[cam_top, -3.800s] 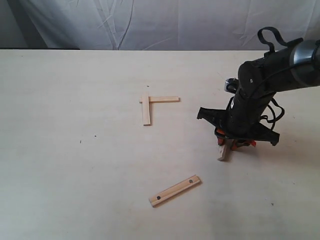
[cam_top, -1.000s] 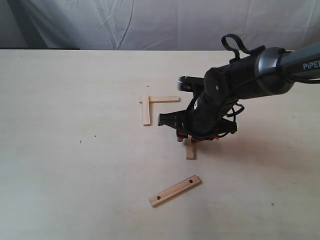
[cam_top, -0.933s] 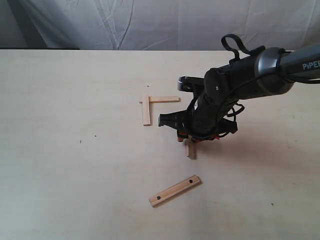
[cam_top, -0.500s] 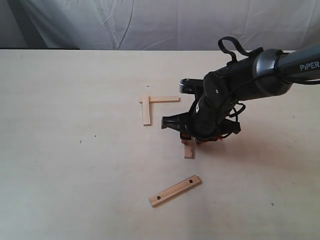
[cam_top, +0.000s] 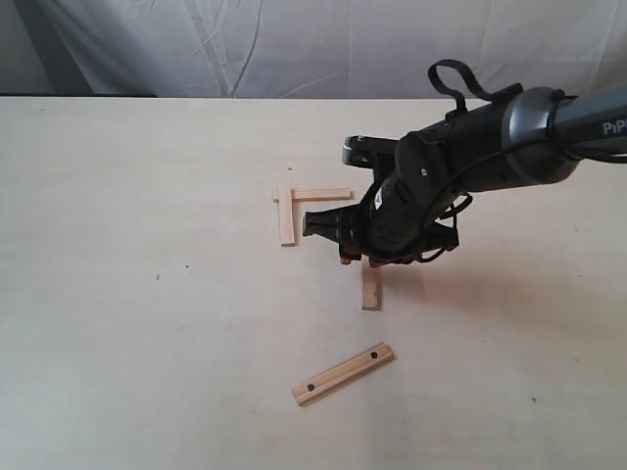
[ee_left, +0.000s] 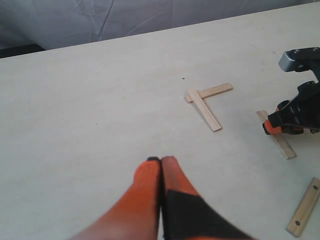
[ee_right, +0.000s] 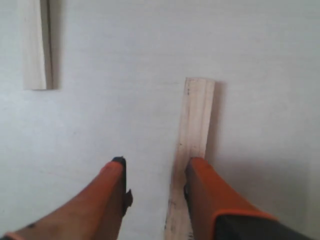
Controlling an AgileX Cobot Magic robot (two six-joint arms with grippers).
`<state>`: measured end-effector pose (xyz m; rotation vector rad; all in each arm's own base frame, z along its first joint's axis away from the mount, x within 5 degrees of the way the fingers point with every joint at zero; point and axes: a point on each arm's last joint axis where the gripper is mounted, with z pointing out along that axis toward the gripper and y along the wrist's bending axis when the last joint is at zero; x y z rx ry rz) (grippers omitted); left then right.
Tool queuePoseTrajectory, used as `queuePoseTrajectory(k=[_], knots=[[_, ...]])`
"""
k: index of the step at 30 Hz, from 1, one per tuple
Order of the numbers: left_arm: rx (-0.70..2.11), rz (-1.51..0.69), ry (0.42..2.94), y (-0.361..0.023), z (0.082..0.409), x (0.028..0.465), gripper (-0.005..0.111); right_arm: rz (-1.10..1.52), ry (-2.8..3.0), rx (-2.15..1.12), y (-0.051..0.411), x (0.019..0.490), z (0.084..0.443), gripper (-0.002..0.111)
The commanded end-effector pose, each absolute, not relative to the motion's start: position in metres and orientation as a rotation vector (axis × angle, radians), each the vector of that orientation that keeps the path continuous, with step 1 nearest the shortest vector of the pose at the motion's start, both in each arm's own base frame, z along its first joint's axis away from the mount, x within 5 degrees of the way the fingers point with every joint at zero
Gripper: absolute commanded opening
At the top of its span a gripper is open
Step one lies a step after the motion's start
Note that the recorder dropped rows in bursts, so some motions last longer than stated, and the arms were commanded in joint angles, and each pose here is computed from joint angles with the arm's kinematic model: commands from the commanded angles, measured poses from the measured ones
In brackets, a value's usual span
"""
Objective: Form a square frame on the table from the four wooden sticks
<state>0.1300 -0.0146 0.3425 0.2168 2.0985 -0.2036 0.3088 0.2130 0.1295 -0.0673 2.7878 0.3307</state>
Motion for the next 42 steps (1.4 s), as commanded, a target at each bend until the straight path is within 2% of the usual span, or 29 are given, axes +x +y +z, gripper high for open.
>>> queuePoseTrajectory(k=[1,8,32,42], knots=[[0.208,-0.221,2.101,-0.016,0.341,0.128,0.000,0.325,2.794,-0.065,0.214,0.311,0.122,0.040],[0.208,-0.219,2.101,-0.016,0.341,0.128,0.000,0.296,2.827,-0.071,0.213,0.310,0.110,0.040],[0.208,-0.219,2.101,-0.016,0.341,0.128,0.000,0.199,2.844,-0.145,0.207,0.308,0.113,0.040],[0.208,-0.219,2.101,-0.016,0.341,0.128,0.000,0.293,2.748,-0.115,0.210,0.310,0.141,0.040]])
